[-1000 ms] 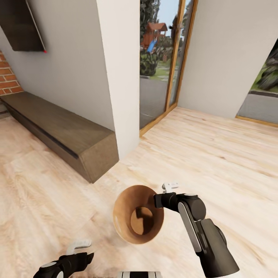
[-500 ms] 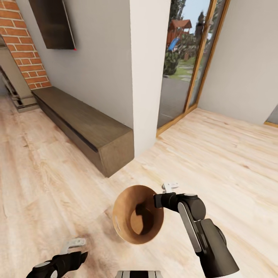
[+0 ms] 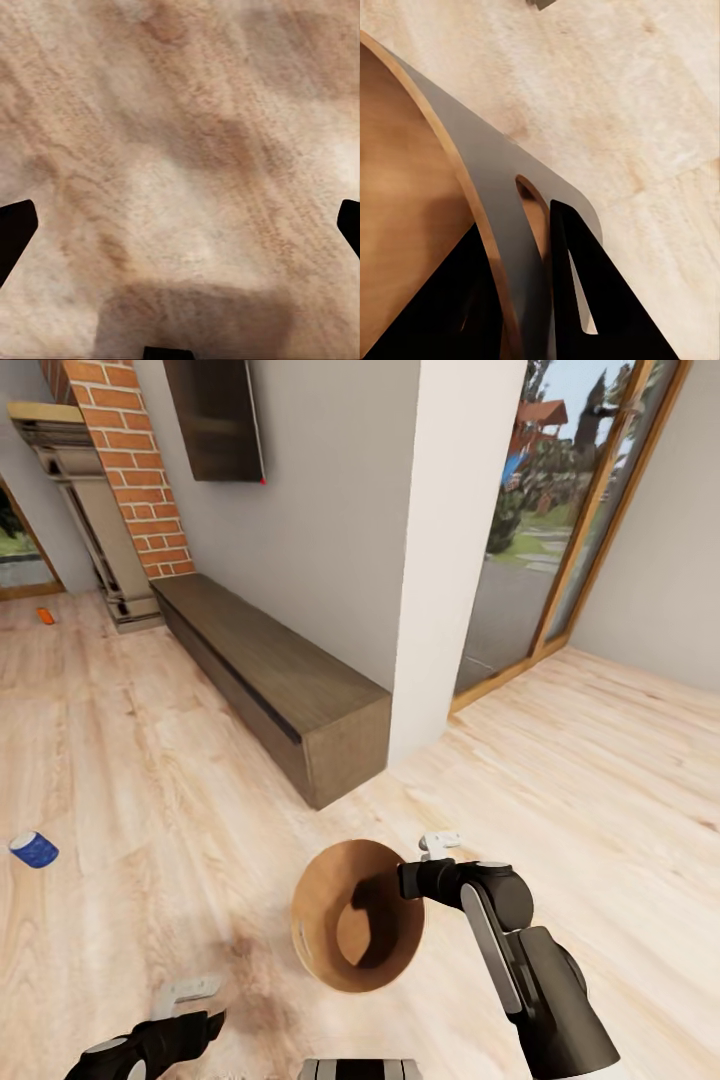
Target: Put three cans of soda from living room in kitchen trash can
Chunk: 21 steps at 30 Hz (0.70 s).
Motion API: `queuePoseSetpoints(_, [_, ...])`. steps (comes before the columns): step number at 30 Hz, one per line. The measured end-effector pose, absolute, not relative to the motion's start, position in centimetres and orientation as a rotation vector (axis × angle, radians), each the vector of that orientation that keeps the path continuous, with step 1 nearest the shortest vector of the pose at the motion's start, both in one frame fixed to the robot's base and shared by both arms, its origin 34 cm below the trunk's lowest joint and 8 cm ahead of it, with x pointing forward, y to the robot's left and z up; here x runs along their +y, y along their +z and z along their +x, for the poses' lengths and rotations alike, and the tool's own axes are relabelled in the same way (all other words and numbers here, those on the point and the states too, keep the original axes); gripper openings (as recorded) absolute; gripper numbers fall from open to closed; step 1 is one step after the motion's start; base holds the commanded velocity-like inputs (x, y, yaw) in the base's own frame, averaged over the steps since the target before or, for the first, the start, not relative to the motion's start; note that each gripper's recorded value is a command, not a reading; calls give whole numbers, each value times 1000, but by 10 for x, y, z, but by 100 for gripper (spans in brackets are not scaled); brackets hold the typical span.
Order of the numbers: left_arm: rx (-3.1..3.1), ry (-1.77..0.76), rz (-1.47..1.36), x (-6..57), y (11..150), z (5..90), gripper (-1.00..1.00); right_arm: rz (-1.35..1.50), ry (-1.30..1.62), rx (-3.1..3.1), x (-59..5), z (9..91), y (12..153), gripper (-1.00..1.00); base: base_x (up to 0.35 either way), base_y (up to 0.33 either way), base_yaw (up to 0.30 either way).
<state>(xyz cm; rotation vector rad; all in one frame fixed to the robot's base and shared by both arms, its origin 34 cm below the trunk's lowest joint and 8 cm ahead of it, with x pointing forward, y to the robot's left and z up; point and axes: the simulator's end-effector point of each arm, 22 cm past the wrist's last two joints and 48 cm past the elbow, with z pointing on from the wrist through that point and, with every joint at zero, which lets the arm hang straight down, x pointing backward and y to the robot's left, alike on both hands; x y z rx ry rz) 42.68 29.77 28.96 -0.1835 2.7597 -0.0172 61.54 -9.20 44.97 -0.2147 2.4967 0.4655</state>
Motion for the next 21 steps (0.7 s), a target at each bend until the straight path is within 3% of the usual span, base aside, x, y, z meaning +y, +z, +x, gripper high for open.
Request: queuePoseSetpoints(21, [2773,-25,-183,294,285,424,100,-214,462,2511,-93,615,442,-100,0,0,291])
